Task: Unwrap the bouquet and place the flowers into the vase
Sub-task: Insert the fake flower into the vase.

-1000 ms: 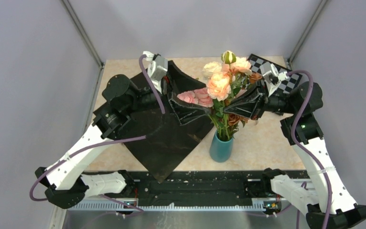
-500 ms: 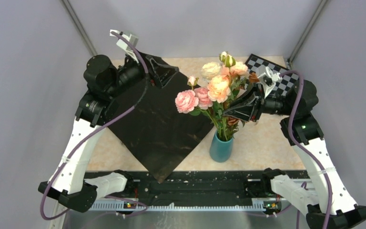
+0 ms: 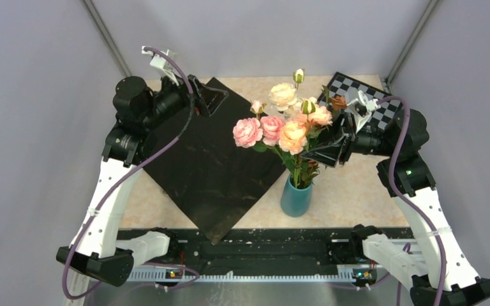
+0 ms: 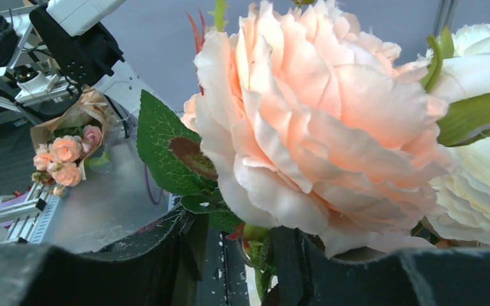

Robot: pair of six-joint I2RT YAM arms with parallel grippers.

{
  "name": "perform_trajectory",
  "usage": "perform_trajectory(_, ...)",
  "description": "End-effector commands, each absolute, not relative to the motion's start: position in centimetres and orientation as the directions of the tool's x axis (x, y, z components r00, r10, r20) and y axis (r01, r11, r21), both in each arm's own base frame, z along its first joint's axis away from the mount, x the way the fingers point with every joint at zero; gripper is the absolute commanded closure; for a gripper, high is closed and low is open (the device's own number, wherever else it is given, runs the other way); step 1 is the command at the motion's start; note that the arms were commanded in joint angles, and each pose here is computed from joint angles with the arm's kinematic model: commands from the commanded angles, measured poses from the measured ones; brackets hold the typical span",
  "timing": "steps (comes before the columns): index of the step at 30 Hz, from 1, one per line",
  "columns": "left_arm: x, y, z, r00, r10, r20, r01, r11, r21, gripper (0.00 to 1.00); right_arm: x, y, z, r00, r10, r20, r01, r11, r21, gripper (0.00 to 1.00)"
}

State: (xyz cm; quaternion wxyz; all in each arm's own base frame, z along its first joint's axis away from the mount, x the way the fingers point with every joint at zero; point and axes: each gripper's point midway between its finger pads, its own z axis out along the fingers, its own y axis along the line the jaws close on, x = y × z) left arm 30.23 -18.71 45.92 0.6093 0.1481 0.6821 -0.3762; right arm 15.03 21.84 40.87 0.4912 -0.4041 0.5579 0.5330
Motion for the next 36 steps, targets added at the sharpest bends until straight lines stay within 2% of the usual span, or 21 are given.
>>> perform_trajectory(1, 30.7, -17.9, 46.0, -0.189, -0.278, -0.942, 0.647, 0.686, -0.332, 0.01, 14.4, 21.7, 42.7, -0.119, 0.098, -0.988, -0.986, 0.106, 0.130, 0.62)
perform_trajectory(3, 31.1, -17.6, 45.3, -0.200, -0.276, -0.940, 0.634, 0.695, -0.339, 0.01, 14.5, 21.7, 42.6, -0.122, 0.097, -0.988, -0.986, 0.106, 0.132, 0.68)
perform_trajectory(8, 31.5, -16.8, 44.0, -0.219, -0.275, -0.936, 0.611, 0.710, -0.351, 0.01, 14.7, 21.8, 41.6, -0.150, 0.084, -0.985, -0.982, 0.099, 0.158, 0.90)
perform_trajectory(11, 31.7, -16.3, 43.2, -0.226, -0.276, -0.934, 0.595, 0.721, -0.356, 0.01, 14.7, 21.8, 40.4, -0.177, 0.071, -0.982, -0.978, 0.100, 0.184, 0.99)
perform_trajectory(19, 31.9, -14.9, 42.0, -0.239, -0.286, -0.928, 0.560, 0.740, -0.372, 0.01, 15.3, 21.6, 36.6, -0.256, 0.016, -0.966, -0.954, 0.154, 0.256, 1.00)
perform_trajectory(25, 32.0, -14.2, 41.4, -0.246, -0.303, -0.921, 0.541, 0.745, -0.390, 0.01, 15.6, 21.4, 35.9, -0.267, 0.003, -0.964, -0.947, 0.185, 0.263, 1.00)
perform_trajectory(26, 32.1, -14.0, 41.4, -0.245, -0.306, -0.920, 0.537, 0.747, -0.392, 0.01, 15.6, 21.4, 36.0, -0.266, 0.004, -0.964, -0.947, 0.185, 0.263, 0.98)
perform_trajectory(32, 32.2, -13.1, 41.1, -0.242, -0.312, -0.919, 0.519, 0.758, -0.395, 0.01, 14.7, 21.2, 37.7, -0.233, 0.019, -0.972, -0.957, 0.174, 0.232, 0.65)
perform_trajectory(36, 32.4, -12.5, 40.7, -0.241, -0.316, -0.918, 0.501, 0.769, -0.397, 0.01, 13.6, 21.1, 38.9, -0.210, 0.027, -0.977, -0.965, 0.153, 0.211, 0.51)
